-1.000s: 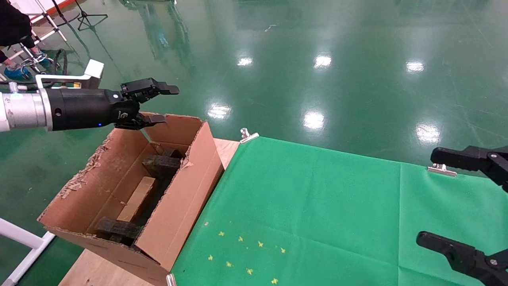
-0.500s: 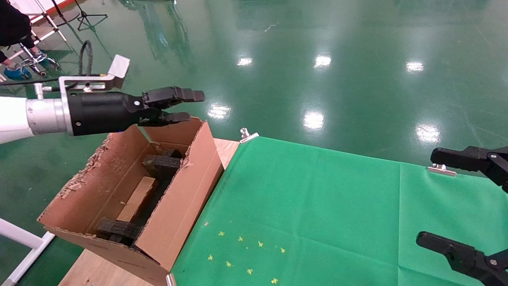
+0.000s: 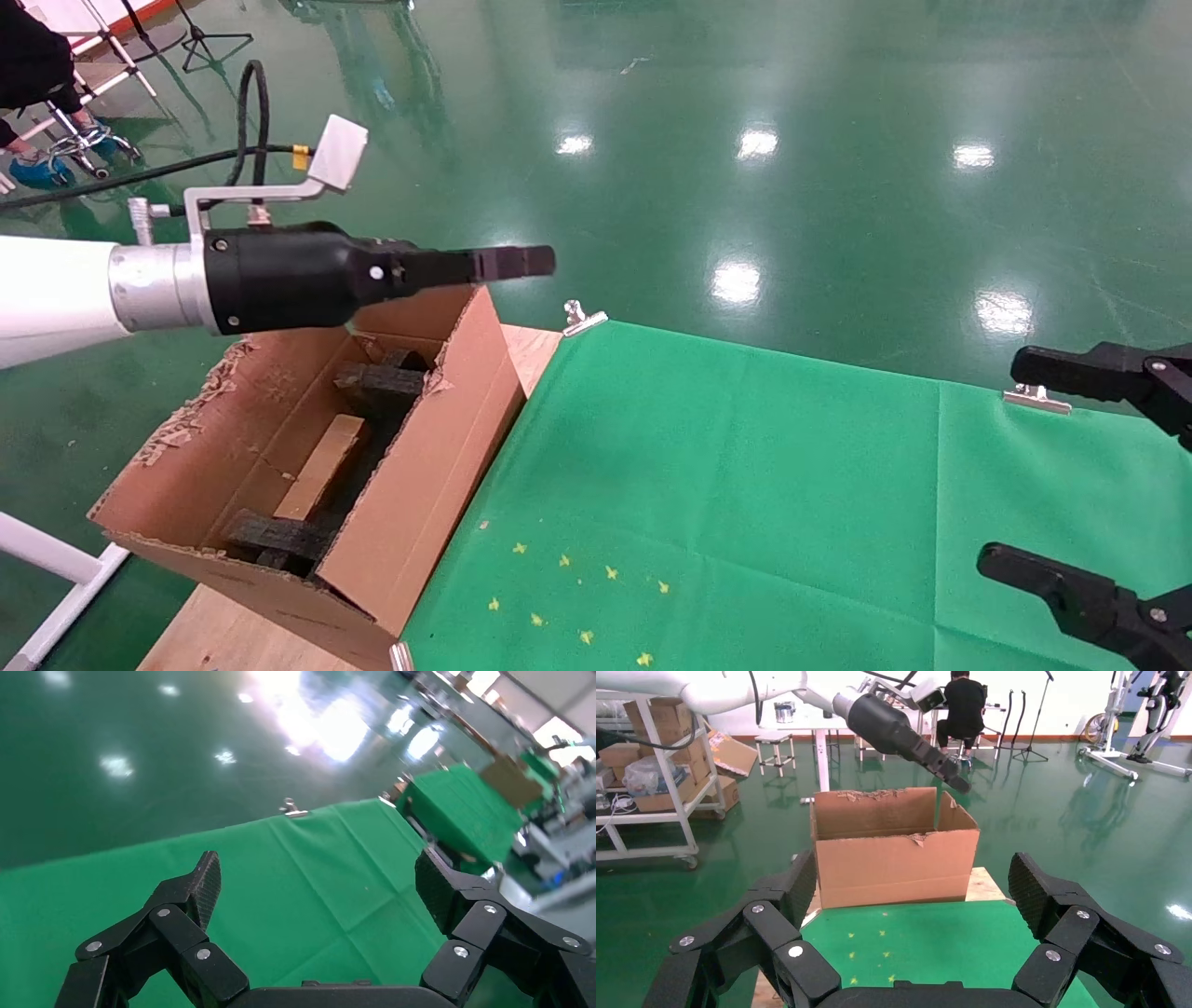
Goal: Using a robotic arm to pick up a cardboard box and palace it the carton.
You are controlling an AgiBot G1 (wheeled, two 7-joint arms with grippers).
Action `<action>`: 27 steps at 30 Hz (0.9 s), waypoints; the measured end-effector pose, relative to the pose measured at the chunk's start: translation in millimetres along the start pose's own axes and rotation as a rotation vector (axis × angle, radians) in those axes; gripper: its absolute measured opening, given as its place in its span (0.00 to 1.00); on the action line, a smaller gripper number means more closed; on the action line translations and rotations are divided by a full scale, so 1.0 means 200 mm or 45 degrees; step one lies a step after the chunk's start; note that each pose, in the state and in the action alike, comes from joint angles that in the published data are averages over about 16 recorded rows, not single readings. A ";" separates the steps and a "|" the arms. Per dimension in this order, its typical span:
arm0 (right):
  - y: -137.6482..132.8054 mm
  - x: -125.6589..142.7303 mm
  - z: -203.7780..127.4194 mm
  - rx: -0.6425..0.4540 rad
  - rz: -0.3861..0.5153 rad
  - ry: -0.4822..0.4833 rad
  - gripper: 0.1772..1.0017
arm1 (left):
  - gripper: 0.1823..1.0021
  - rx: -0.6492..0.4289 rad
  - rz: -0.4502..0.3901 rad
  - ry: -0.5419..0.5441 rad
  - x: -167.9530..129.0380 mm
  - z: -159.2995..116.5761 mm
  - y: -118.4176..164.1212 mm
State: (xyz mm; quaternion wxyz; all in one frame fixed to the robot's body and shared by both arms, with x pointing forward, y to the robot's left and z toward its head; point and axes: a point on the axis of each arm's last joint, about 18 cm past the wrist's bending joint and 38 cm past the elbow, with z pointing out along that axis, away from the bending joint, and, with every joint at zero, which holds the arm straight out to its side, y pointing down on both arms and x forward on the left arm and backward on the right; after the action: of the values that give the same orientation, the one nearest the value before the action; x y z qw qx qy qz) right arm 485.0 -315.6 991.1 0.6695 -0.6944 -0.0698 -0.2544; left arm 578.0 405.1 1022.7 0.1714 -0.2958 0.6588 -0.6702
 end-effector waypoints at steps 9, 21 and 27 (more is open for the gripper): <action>0.00 0.00 0.00 0.000 0.000 0.000 1.00 | 1.00 0.013 0.255 0.166 0.17 0.07 0.06; 0.00 0.00 0.00 0.000 0.000 0.000 1.00 | 1.00 0.062 0.580 0.387 0.44 0.11 0.16; 0.00 0.00 0.00 0.000 0.000 0.000 1.00 | 1.00 0.098 0.729 0.493 0.57 0.11 0.22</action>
State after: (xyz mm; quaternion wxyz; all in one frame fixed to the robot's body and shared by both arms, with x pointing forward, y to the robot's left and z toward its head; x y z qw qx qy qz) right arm 485.0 -315.6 991.1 0.6695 -0.6944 -0.0697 -0.2544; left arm 496.6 314.2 998.2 0.2351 0.0403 0.7097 -0.6629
